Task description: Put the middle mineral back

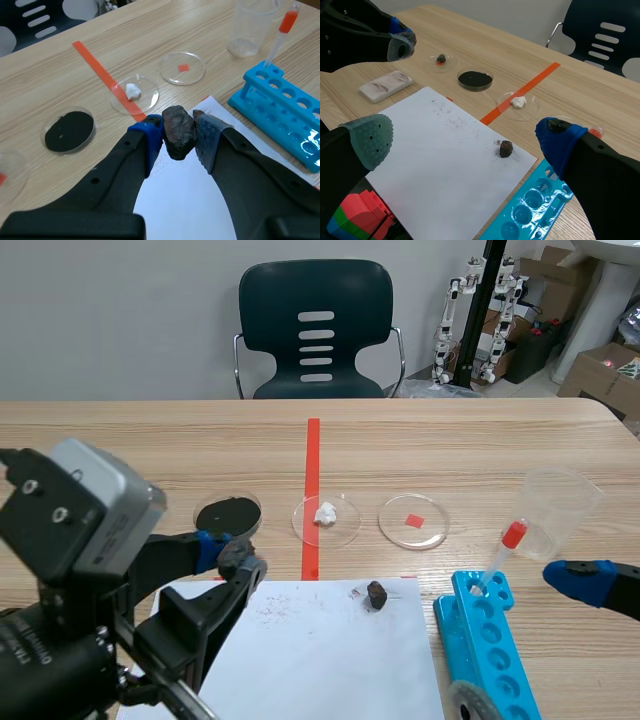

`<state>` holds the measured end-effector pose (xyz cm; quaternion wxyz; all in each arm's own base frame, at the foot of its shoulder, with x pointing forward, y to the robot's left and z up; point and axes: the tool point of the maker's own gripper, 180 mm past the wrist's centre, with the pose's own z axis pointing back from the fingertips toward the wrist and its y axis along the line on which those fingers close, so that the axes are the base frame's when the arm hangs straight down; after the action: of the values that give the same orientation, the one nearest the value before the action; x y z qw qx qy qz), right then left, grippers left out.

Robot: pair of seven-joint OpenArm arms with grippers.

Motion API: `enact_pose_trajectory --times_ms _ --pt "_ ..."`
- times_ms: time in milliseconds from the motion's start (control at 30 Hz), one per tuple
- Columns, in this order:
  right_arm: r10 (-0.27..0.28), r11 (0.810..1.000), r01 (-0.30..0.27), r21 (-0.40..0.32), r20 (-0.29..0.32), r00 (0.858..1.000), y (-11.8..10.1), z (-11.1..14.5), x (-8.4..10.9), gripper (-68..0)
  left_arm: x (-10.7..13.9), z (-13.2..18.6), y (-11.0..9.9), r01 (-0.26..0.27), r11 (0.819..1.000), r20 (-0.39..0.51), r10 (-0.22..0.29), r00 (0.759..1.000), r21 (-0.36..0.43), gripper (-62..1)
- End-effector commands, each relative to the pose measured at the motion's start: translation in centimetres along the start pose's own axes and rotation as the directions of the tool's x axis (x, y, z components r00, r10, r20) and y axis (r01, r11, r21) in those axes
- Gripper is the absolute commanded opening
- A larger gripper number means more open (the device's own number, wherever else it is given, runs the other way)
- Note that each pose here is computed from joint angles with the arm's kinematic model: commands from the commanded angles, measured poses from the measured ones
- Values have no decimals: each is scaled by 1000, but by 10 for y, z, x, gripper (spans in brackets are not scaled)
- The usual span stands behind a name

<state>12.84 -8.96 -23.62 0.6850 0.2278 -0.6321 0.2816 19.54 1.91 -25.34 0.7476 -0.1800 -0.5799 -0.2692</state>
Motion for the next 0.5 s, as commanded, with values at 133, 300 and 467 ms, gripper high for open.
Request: enact_pose_trajectory --times_ms 133,300,467 --pt "5 1000 -5 0 43 999 -1 -4 11 -84 -1 -18 -5 -52 998 10 53 999 -27 -492" --pt "5 1000 -5 0 43 999 -1 -4 11 -84 -12 -35 -2 -88 996 -4 88 996 0 -492" --pt "5 1000 -5 0 43 999 -1 -4 11 -84 -29 -52 3 -124 992 -43 125 991 29 -492"
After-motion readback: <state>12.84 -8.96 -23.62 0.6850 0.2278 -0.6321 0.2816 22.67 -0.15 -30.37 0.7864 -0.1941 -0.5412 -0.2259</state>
